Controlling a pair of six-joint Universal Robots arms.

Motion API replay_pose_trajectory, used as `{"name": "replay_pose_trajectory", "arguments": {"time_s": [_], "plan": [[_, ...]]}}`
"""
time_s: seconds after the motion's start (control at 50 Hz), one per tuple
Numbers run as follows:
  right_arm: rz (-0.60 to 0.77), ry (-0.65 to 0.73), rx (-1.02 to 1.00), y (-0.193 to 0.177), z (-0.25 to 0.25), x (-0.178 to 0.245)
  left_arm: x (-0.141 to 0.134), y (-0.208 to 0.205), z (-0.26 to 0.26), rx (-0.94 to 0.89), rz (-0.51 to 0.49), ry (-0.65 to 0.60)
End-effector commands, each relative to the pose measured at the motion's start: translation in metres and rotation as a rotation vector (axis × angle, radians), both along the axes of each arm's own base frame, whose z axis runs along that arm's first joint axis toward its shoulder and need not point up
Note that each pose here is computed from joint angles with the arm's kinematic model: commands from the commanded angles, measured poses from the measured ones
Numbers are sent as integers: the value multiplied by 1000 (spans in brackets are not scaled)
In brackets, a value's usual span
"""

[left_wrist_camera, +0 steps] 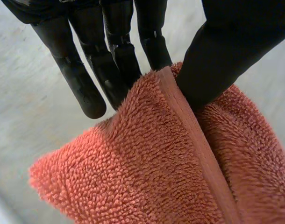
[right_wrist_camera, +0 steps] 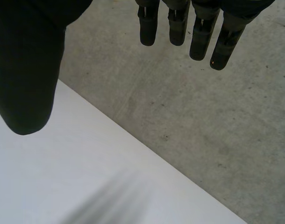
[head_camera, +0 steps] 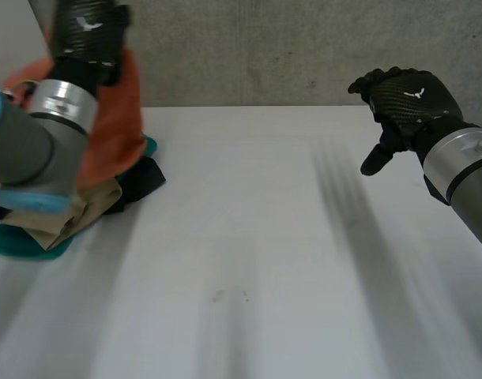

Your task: Fold the laundry.

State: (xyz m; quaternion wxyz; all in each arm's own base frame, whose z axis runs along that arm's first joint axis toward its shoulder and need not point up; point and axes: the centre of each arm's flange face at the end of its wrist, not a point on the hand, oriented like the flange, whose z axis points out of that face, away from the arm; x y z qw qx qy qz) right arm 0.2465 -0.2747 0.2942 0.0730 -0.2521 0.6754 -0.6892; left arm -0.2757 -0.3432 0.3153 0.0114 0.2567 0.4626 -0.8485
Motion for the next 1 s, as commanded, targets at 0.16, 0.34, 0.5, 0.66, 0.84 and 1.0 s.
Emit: {"name": "replay_pose_trajectory", "arguments": {"time_s": [0.16, 0.34, 0.5, 0.66, 0.84, 1.0], "plan": [[-44, -4, -8, -10, 5, -13, -101, 119, -105, 624, -429, 86], [-29, 47, 14, -7, 3, -13, -80, 105, -63, 567, -373, 112], [99, 325, 171, 16, -29, -10, -41, 57, -53, 478, -226, 80], [197, 360, 284, 39, -59, 11, -39, 26, -113, 494, -209, -188], [230, 313, 268, 28, -104, 38, -42, 22, -161, 561, -228, -320], [259, 309, 223, 16, -135, 59, -58, 27, -180, 578, -274, -343]]}}
